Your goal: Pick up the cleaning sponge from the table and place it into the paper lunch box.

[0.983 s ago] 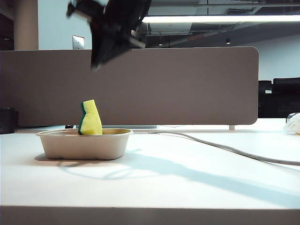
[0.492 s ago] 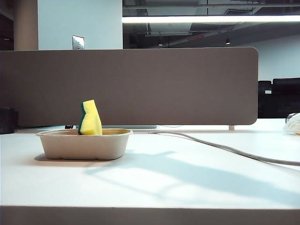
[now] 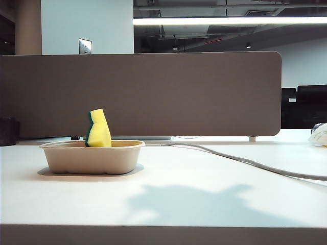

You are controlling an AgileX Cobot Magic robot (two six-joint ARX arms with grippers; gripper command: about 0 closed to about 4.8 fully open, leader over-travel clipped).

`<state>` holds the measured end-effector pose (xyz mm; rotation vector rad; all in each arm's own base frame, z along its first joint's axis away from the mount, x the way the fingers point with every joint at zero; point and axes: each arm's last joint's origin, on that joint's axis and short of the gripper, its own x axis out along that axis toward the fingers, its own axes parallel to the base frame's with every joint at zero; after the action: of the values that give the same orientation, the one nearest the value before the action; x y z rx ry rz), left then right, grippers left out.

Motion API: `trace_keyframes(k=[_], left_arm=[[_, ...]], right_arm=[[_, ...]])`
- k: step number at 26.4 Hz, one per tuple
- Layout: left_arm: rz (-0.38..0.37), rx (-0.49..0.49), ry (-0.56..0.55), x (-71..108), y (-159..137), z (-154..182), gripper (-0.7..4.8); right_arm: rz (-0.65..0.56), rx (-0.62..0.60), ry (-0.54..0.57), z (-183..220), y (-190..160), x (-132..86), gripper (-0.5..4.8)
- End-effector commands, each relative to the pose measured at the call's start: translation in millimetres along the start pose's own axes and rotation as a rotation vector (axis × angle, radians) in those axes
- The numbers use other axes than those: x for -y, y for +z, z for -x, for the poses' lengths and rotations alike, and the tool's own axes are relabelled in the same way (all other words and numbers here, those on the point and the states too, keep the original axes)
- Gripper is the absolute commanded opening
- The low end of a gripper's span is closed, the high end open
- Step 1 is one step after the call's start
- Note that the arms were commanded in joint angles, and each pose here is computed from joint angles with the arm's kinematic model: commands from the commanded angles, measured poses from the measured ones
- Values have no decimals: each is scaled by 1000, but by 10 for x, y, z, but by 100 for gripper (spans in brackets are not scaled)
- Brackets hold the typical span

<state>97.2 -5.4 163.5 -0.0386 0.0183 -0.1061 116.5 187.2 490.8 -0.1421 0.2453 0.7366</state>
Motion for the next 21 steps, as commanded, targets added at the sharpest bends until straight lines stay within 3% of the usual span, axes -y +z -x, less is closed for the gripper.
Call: trace_keyframes(k=[1,9,21], left_arm=[[-1,7,-6,-1,10,1,-5],[-1,7,-5,-2,10,1,-5],[-1,7,-5,-2,10,1,-5]], right_arm=[[-32,93,-22,247,-103,19,-2],[-86,169,-61,594,-568,139,0],[12,-52,-77,698,-959,207,-1]])
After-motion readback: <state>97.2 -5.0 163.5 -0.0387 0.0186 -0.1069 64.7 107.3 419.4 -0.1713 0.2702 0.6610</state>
